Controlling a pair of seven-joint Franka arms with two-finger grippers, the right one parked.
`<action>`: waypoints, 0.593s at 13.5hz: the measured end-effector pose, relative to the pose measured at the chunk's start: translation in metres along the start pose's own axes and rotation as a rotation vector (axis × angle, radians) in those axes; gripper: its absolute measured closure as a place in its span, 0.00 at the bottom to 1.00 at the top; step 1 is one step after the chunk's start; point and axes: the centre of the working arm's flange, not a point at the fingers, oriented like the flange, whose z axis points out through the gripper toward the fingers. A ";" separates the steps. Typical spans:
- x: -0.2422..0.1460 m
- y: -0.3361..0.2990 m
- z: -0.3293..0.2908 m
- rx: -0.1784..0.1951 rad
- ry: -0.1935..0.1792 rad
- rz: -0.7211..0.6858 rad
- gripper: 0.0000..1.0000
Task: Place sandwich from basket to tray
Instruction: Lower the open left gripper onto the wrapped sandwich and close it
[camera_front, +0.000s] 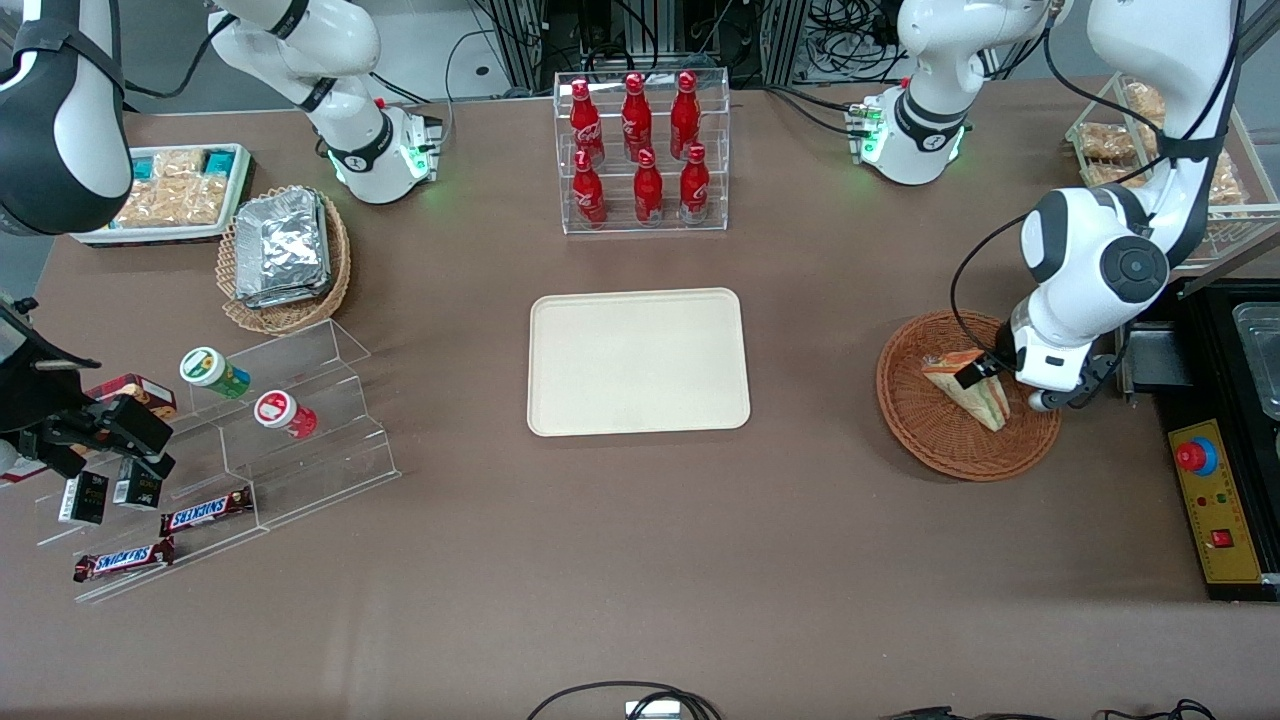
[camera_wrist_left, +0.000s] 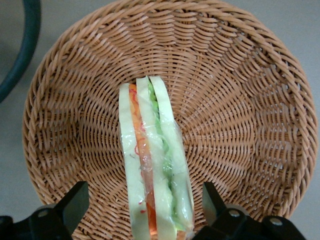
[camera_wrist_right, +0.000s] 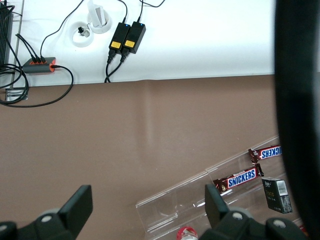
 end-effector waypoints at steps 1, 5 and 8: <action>0.000 0.000 0.003 0.000 -0.003 -0.003 0.00; 0.001 0.002 0.020 -0.006 -0.011 -0.031 0.00; 0.001 0.002 0.027 -0.006 -0.018 -0.053 0.14</action>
